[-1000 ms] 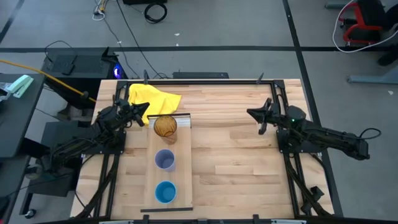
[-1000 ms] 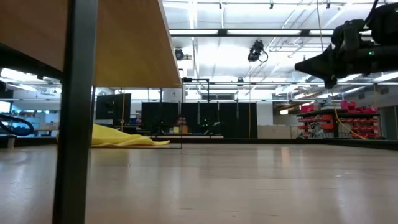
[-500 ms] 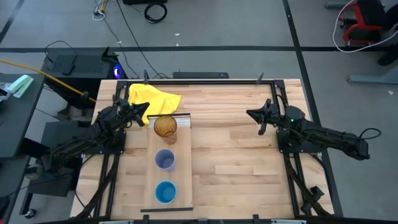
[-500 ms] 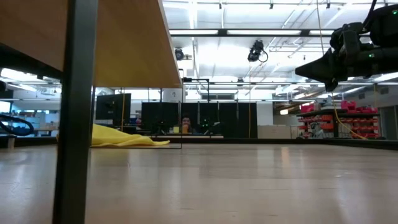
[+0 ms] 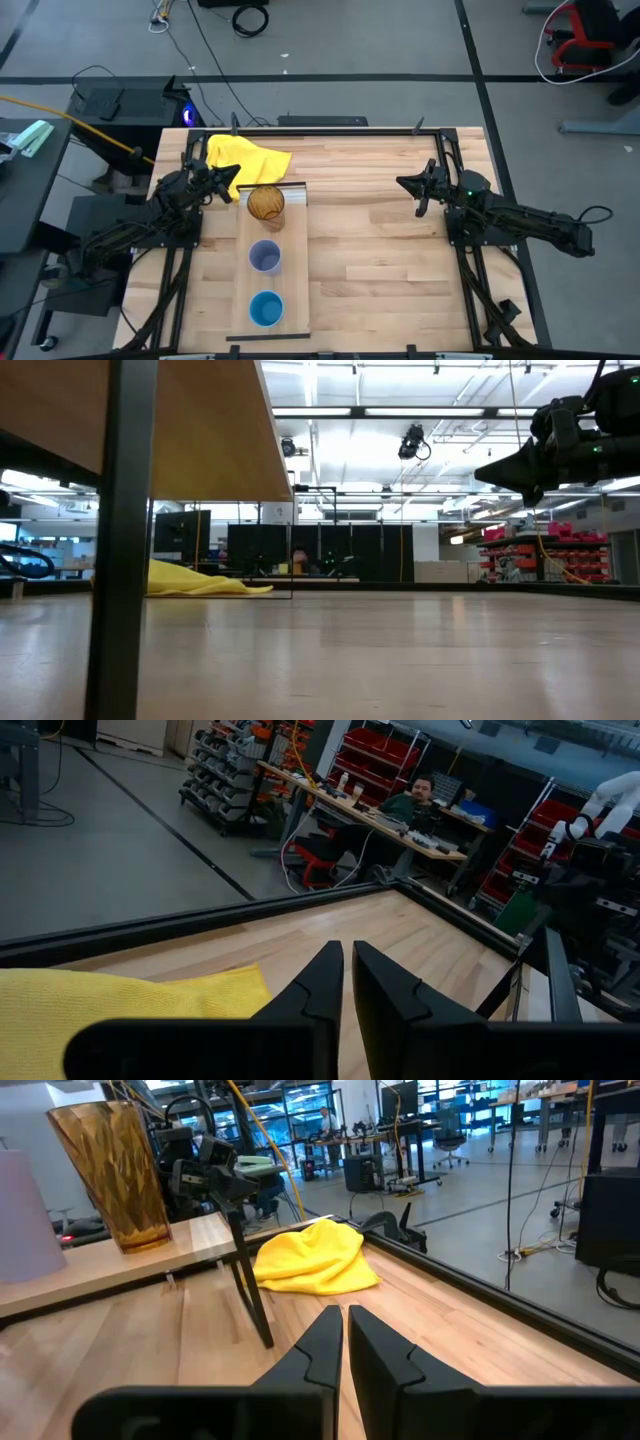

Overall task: Stack small to large cups/mugs on shelf
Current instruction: Return to Home Position

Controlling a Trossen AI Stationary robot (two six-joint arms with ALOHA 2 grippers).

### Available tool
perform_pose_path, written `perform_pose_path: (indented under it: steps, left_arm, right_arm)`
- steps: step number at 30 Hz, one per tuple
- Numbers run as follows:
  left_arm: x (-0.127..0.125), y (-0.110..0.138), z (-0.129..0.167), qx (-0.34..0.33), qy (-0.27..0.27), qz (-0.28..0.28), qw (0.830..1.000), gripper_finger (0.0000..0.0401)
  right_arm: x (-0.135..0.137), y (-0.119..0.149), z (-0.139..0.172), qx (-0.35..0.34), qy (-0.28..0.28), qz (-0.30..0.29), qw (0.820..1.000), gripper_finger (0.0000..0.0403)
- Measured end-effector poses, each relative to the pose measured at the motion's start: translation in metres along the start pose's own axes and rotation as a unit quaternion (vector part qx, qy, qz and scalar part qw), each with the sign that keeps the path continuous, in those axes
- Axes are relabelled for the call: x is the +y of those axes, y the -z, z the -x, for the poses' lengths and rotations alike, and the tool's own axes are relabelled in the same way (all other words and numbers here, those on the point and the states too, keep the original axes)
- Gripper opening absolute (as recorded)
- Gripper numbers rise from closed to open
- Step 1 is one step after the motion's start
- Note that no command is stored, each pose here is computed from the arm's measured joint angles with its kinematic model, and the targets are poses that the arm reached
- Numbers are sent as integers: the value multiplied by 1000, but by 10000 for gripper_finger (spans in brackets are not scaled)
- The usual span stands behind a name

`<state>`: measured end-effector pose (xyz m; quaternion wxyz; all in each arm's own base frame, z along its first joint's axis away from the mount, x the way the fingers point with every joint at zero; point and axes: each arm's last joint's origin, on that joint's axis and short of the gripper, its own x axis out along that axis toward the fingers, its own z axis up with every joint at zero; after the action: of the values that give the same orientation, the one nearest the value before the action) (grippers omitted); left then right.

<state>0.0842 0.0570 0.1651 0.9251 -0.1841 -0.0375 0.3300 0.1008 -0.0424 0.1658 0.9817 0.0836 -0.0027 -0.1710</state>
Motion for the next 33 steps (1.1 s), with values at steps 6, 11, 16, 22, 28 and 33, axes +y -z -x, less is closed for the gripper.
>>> perform_pose_path:
  steps: [6,11,16,22,28,33]
  left_arm:
    - [0,0,0,0,0,0,1000,26]
    - [0,0,0,0,0,0,1000,28]
    - [0,0,0,0,0,0,1000,35]
    - [0,0,0,0,0,0,1000,31]
    - [0,0,0,0,0,0,1000,24]
    - [0,0,0,0,0,0,1000,26]
  right_arm:
    - [0,0,0,0,0,0,1000,29]
    - [0,0,0,0,0,0,1000,29]
    - [0,0,0,0,0,0,1000,29]
    - [0,0,0,0,0,0,1000,29]
    - [0,0,0,0,0,0,1000,29]
    - [0,0,0,0,0,0,1000,29]
